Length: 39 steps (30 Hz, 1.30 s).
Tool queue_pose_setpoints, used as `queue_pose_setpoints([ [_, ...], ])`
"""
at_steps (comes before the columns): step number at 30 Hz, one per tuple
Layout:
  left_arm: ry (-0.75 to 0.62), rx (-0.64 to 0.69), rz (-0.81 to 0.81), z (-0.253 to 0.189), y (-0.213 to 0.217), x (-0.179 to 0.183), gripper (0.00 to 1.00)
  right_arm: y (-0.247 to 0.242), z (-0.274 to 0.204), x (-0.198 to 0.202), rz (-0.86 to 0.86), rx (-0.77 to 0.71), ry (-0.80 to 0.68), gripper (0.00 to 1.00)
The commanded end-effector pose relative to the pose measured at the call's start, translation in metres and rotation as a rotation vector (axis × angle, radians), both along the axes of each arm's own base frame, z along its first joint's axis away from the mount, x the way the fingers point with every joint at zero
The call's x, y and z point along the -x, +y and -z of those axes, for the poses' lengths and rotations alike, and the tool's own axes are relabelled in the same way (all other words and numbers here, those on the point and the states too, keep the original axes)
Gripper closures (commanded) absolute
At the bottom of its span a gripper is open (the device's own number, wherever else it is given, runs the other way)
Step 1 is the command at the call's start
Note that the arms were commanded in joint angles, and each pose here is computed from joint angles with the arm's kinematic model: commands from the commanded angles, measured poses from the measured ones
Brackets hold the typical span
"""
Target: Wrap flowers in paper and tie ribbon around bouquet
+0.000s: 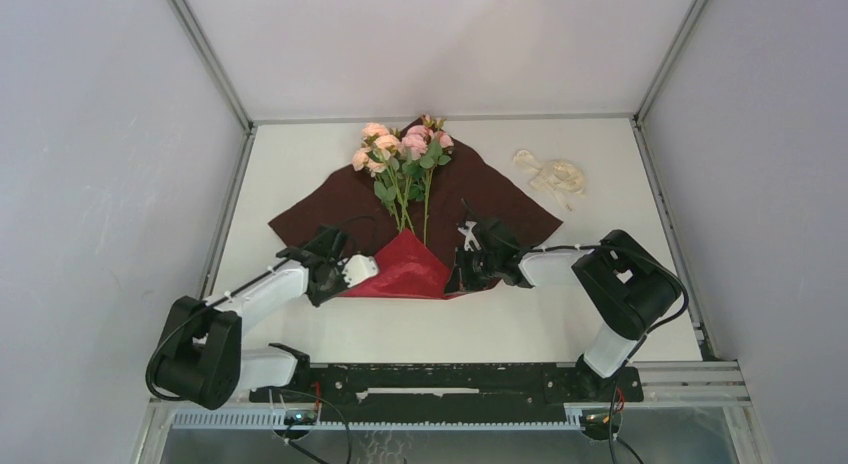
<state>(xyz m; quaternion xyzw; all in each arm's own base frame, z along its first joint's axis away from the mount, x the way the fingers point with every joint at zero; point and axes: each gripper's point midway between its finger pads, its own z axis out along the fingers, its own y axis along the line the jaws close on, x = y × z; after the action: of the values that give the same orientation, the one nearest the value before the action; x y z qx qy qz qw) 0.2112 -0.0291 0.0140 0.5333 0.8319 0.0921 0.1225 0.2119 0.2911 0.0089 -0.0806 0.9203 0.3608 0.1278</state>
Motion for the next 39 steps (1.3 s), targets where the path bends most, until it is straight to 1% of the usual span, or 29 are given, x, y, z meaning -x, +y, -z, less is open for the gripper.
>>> queue_pose_setpoints([
  [1, 0.008, -0.107, -0.057, -0.013, 0.036, 0.005, 0.65, -0.025, 0.028, 0.013, 0.026, 0.122, 0.053, 1.00],
  [3, -0.056, -0.120, -0.074, -0.034, 0.039, -0.005, 0.66, -0.025, 0.026, 0.013, 0.026, 0.120, 0.050, 1.00],
  [5, -0.089, -0.034, -0.076, -0.059, 0.021, -0.012, 0.68, -0.023, 0.025, 0.014, 0.025, 0.117, 0.050, 1.00],
  [7, -0.099, 0.103, -0.012, -0.084, -0.016, -0.012, 0.73, -0.020, 0.024, 0.014, 0.024, 0.098, 0.054, 1.00],
  [8, -0.102, 0.170, 0.046, -0.094, -0.038, -0.010, 0.75, -0.018, 0.023, 0.013, 0.024, 0.087, 0.058, 1.00],
  [10, -0.060, 0.306, 0.191, -0.104, -0.087, 0.002, 0.76, -0.015, 0.022, 0.013, 0.030, 0.070, 0.068, 1.00],
  [12, -0.003, 0.413, 0.313, -0.100, -0.132, 0.014, 0.77, -0.014, 0.023, 0.012, 0.048, 0.066, 0.079, 1.00],
  [14, 0.008, 0.472, 0.396, -0.086, -0.165, 0.015, 0.80, -0.015, 0.026, 0.011, 0.066, 0.068, 0.096, 1.00],
  [16, -0.018, 0.502, 0.404, -0.067, -0.187, 0.004, 0.88, -0.017, 0.029, 0.011, 0.083, 0.073, 0.117, 1.00],
  [19, -0.047, 0.571, 0.425, -0.061, -0.219, -0.008, 0.89, -0.017, 0.032, 0.010, 0.095, 0.076, 0.129, 1.00],
  [21, -0.064, 0.593, 0.436, -0.064, -0.239, -0.013, 0.90, -0.016, 0.032, 0.010, 0.099, 0.067, 0.134, 1.00],
  [23, -0.080, 0.594, 0.438, -0.059, -0.250, -0.015, 0.90, -0.015, 0.033, 0.009, 0.105, 0.063, 0.136, 1.00],
  [24, -0.071, 0.571, 0.435, -0.053, -0.252, -0.014, 0.90, -0.015, 0.032, 0.009, 0.106, 0.063, 0.136, 1.00],
  [27, 0.001, 0.483, 0.439, -0.033, -0.250, -0.001, 0.92, -0.018, 0.033, 0.010, 0.106, 0.081, 0.133, 1.00],
  [31, 0.091, 0.428, 0.439, -0.025, -0.245, 0.012, 0.93, -0.022, 0.033, 0.012, 0.101, 0.095, 0.134, 1.00],
  [33, 0.133, 0.370, 0.426, -0.021, -0.237, 0.014, 0.93, -0.023, 0.032, 0.011, 0.103, 0.098, 0.129, 1.00],
  [37, 0.124, 0.159, 0.404, -0.001, -0.203, 0.003, 0.93, -0.023, 0.028, 0.009, 0.105, 0.095, 0.116, 1.00],
  [39, 0.138, 0.109, 0.405, 0.007, -0.191, 0.004, 0.93, -0.023, 0.027, 0.008, 0.104, 0.091, 0.114, 1.00],
])
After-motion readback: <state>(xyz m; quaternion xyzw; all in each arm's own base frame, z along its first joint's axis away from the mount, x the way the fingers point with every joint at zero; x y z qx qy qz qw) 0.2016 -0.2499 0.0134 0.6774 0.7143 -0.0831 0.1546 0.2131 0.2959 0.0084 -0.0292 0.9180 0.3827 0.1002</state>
